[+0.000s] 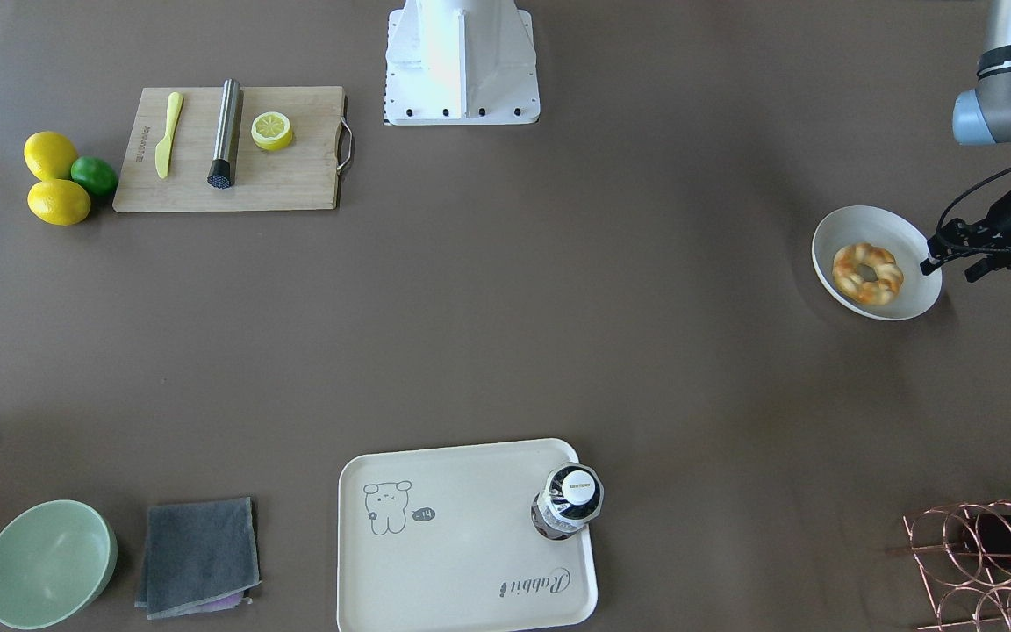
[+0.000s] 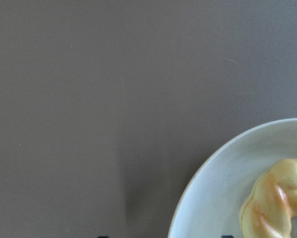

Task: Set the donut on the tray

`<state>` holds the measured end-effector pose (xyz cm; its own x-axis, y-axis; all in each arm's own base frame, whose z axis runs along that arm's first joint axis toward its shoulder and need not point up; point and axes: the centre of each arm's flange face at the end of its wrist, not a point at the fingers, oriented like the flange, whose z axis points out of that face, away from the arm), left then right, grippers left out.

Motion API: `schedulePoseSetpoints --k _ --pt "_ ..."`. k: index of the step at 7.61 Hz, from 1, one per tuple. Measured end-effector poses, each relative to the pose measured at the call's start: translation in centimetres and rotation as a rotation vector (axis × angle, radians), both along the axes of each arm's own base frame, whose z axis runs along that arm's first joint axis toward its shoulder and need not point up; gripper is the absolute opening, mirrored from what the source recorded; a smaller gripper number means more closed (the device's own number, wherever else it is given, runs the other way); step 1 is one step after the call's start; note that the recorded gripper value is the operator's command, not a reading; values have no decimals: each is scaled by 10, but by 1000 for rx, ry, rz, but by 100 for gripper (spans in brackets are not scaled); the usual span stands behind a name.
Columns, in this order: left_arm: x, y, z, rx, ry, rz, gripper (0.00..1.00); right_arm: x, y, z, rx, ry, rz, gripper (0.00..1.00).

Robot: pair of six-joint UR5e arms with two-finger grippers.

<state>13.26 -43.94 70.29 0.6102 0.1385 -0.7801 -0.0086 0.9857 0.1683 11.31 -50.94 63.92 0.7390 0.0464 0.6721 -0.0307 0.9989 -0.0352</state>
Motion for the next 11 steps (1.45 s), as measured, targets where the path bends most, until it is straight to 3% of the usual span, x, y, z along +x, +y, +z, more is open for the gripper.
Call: schedulePoseSetpoints --k 1,3,7,11 --pt "2 0 0 0 -1 3 23 0 0 0 0 0 0 100" --pt "3 1 0 1 0 7 0 0 0 0 1 -1 -1 100" --pt "8 0 -7 15 19 19 0 0 0 2 -4 -1 0 100" --pt "11 -13 -46 -45 185 85 0 0 -2 2 -2 -1 -3 100"
